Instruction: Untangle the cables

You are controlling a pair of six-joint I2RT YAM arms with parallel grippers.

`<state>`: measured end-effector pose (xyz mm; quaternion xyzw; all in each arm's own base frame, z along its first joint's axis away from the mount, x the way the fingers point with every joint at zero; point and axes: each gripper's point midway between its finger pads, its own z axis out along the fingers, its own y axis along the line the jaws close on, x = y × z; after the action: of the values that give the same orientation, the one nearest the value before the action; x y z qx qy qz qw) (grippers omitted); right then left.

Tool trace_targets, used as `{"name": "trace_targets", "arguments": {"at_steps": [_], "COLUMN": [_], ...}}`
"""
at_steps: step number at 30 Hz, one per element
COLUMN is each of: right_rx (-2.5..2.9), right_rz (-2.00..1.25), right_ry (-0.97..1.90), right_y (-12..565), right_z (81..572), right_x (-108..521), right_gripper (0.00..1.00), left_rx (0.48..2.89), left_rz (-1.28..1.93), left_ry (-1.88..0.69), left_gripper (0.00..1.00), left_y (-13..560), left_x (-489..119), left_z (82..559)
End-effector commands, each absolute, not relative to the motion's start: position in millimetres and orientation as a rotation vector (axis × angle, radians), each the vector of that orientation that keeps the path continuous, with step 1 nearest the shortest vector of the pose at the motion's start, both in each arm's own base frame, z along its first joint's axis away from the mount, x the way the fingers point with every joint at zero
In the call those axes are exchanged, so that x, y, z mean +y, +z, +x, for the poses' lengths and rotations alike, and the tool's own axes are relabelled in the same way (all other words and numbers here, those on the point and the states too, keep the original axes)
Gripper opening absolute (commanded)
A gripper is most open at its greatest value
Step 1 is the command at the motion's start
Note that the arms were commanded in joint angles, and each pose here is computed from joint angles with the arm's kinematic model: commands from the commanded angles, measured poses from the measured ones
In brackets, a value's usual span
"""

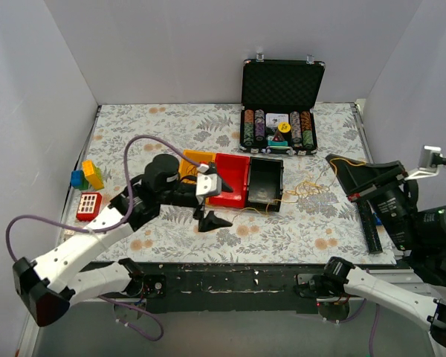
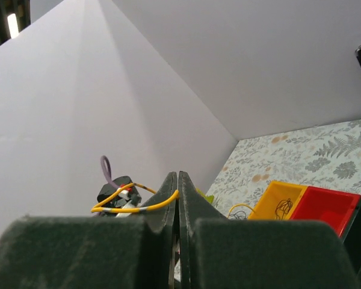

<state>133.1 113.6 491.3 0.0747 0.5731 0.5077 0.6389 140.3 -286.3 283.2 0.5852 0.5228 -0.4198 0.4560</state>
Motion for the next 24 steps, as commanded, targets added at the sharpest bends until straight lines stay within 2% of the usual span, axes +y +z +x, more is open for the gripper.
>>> {"name": "trace_targets", "arguments": {"at_steps": [1,8,15,17,18,19,23,24], "right_rx": [1.261,1.28,1.282,1.28,1.28,1.277,1.27,1.266], "right_rz": [0.143,0.114,0.106,0.107,0.104,0.103,0.107,0.114], "right_ry": [1.274,1.31,1.336,1.341,1.343,1.349,1.347,1.34], "right_y": [508,505,502,501,500,501,504,505], "right_z": [132,138,141,142,143,142,141,141], "right_x": [139,162,175,177,179,179,176,172], "right_gripper": [0.01,0.01,0.01,0.01,0.01,0.01,0.01,0.01], "left_rx": [1.273,1.275,1.31,1.315,1.32,1.321,1.342,1.341], "left_rz": [1.3,1.336,1.344,1.353,1.353,1.346,1.293,1.29], "left_ry": [-1.008,-1.13,-1.22,-1.237,-1.234,-1.226,-1.124,-1.101], "left_gripper": [0.98,0.98,0.98,0.94,0.9,0.82,0.32,0.23], "left_y": [306,311,301,296,293,292,285,284], "left_x": [-328,-368,-374,-374,-374,-375,-373,-371], "left_z": [167,154,140,134,133,135,152,154]}}
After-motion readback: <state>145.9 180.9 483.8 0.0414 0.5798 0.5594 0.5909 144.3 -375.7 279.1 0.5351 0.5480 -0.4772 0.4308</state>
